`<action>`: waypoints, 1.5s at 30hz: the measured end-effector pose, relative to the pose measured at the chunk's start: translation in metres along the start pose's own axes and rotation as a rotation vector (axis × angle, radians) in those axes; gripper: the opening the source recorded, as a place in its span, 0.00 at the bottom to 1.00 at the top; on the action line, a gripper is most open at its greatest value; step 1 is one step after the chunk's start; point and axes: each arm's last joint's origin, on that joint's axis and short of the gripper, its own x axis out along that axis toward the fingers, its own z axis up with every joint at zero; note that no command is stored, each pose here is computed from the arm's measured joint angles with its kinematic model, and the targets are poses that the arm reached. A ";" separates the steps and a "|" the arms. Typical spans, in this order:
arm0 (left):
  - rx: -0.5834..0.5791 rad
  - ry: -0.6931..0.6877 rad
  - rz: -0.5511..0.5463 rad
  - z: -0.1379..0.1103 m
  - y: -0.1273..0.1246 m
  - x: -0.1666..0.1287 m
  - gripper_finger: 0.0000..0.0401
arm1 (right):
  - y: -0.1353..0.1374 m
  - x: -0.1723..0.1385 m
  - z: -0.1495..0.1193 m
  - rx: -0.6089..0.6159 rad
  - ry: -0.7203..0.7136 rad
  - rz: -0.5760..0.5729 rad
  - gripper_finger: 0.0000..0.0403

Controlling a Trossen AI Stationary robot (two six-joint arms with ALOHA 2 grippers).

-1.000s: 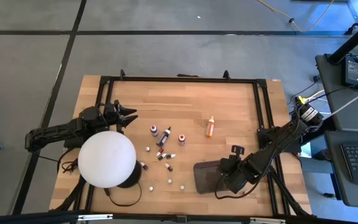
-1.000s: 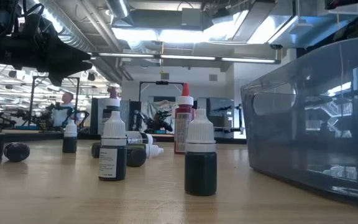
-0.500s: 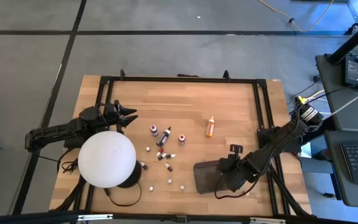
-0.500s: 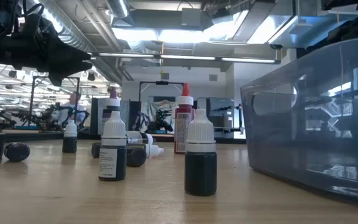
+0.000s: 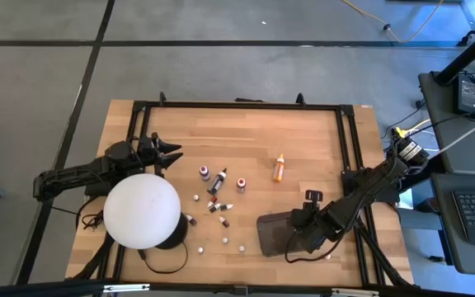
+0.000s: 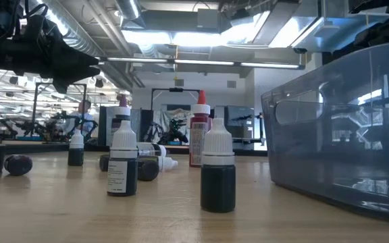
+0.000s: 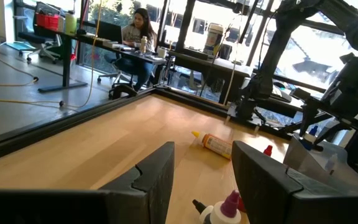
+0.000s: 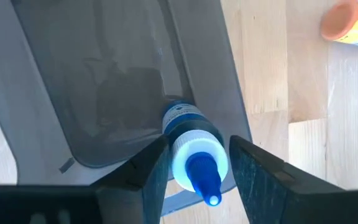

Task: Pick & Place food coloring
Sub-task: Put the large blue food coloring bottle into the bin, then put the large purple food coloring bottle into the bin

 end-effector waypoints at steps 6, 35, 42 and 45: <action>0.000 0.000 0.000 0.000 0.000 0.000 0.39 | -0.001 0.000 0.001 0.013 0.001 -0.001 0.48; 0.000 -0.008 -0.002 0.001 0.000 0.000 0.39 | -0.003 -0.067 0.009 -0.089 -0.366 -0.250 0.65; 0.000 -0.001 -0.001 0.000 0.000 0.000 0.39 | -0.022 -0.083 -0.029 0.000 -0.521 -0.212 0.65; 0.000 -0.001 -0.001 0.000 0.000 0.000 0.39 | -0.035 -0.078 -0.040 0.032 -0.560 -0.171 0.65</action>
